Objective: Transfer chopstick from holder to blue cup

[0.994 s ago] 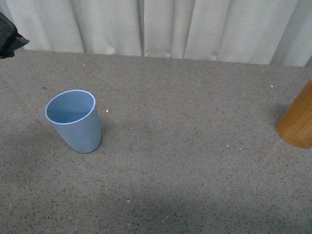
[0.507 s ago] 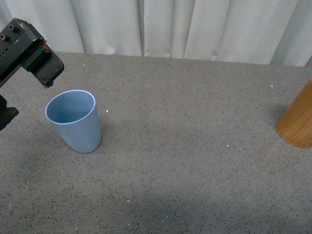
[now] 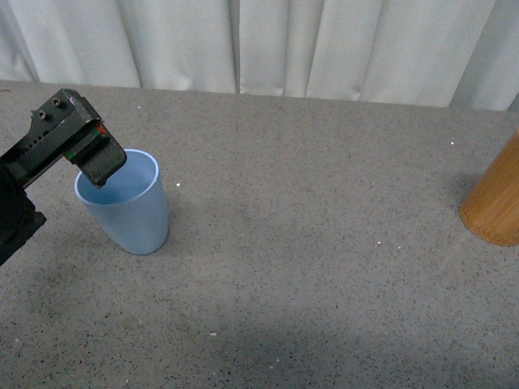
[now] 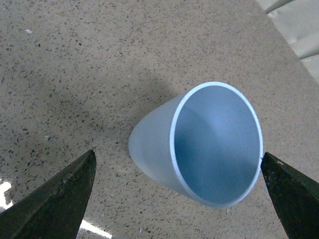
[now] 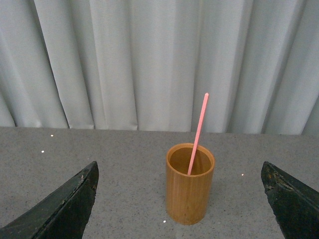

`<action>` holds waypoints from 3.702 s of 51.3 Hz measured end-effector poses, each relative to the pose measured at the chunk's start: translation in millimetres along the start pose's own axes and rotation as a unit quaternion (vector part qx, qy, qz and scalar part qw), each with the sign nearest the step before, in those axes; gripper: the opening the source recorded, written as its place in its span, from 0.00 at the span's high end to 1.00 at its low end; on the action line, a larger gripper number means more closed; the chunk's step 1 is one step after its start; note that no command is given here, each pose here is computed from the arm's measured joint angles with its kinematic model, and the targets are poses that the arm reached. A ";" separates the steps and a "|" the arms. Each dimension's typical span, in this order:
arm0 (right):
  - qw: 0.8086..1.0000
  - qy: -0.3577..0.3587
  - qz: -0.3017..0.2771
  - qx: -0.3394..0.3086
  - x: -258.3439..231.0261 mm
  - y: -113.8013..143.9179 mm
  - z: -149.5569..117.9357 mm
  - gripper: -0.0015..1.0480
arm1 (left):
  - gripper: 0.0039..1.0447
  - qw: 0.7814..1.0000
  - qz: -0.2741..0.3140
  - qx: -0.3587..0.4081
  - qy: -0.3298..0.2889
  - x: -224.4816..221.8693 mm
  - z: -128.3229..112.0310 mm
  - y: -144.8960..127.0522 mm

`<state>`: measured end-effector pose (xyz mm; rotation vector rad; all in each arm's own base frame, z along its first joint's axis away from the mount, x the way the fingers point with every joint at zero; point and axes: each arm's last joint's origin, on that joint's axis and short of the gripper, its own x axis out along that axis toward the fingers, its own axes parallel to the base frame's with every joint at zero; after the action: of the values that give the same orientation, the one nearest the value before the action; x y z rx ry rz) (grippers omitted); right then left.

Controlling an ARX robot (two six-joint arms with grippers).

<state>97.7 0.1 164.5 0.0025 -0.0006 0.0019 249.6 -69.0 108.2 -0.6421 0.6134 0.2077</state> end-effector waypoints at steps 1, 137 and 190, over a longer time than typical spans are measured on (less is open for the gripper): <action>1.000 0.000 0.000 0.000 0.0 0.0 0.0 0.09 | 0.06 1.000 0.001 0.000 0.001 0.1 -0.5 0.7; 1.000 0.000 0.000 0.000 0.0 0.0 0.0 0.09 | 0.97 0.995 -0.088 0.003 0.046 6.3 8.3 -53.3; 1.000 0.000 0.000 0.000 0.0 0.0 0.0 0.09 | 0.97 0.978 -0.074 0.129 0.144 39.0 -60.9 -93.6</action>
<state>97.7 0.1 164.5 0.0025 -0.0006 0.0019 286.5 -180.3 93.0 -0.4656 0.8511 -0.1068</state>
